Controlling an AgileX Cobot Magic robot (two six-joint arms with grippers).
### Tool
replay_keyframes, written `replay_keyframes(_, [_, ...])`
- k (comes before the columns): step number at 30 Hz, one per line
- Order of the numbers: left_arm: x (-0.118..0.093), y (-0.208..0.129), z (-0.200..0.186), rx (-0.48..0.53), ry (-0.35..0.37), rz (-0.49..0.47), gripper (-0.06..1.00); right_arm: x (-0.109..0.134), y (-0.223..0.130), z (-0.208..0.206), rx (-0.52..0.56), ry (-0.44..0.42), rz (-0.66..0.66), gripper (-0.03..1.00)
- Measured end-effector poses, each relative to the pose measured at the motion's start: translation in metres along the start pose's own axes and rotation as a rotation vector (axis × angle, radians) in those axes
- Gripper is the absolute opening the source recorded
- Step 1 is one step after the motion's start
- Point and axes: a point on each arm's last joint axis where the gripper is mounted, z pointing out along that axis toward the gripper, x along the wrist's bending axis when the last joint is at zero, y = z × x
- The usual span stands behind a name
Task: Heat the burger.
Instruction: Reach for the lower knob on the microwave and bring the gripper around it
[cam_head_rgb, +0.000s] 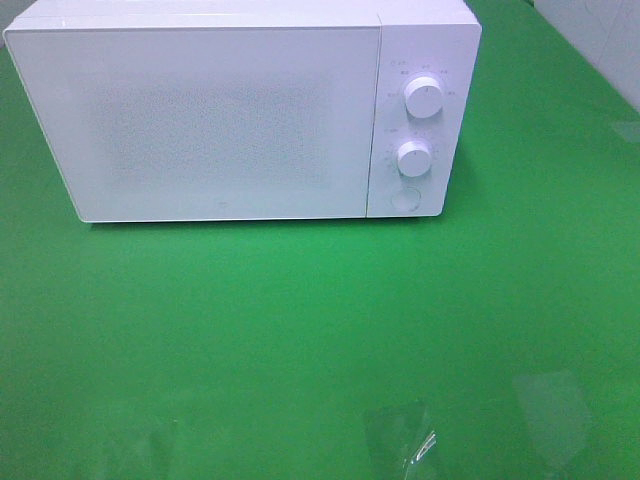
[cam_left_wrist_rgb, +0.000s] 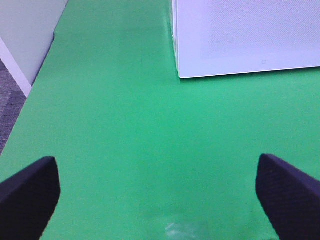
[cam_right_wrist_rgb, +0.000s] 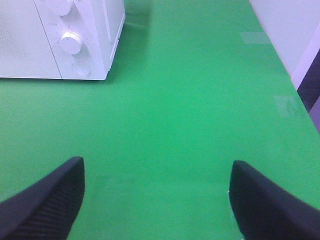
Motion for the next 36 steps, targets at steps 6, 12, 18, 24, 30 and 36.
replay_keyframes(6, [0.0,-0.0001,-0.0001,-0.001,0.0,0.0,0.99,0.0,0.0,0.0,0.0,0.0,0.0,0.76])
replay_keyframes(12, [0.0,-0.0001,-0.0001,-0.001,0.0,-0.001,0.99,0.0,0.0,0.0,0.0,0.0,0.0,0.76])
replay_keyframes(18, [0.0,-0.0001,-0.0001,-0.001,0.0,-0.002,0.99,0.0,0.0,0.0,0.0,0.0,0.0,0.76])
replay_keyframes(24, [0.0,-0.0001,-0.0001,-0.001,0.0,-0.002,0.99,0.0,0.0,0.0,0.0,0.0,0.0,0.76])
replay_keyframes(30, [0.0,-0.0001,-0.0001,-0.001,0.0,-0.002,0.99,0.0,0.0,0.0,0.0,0.0,0.0,0.76])
replay_keyframes(36, [0.0,-0.0001,-0.0001,-0.001,0.0,-0.002,0.99,0.0,0.0,0.0,0.0,0.0,0.0,0.76])
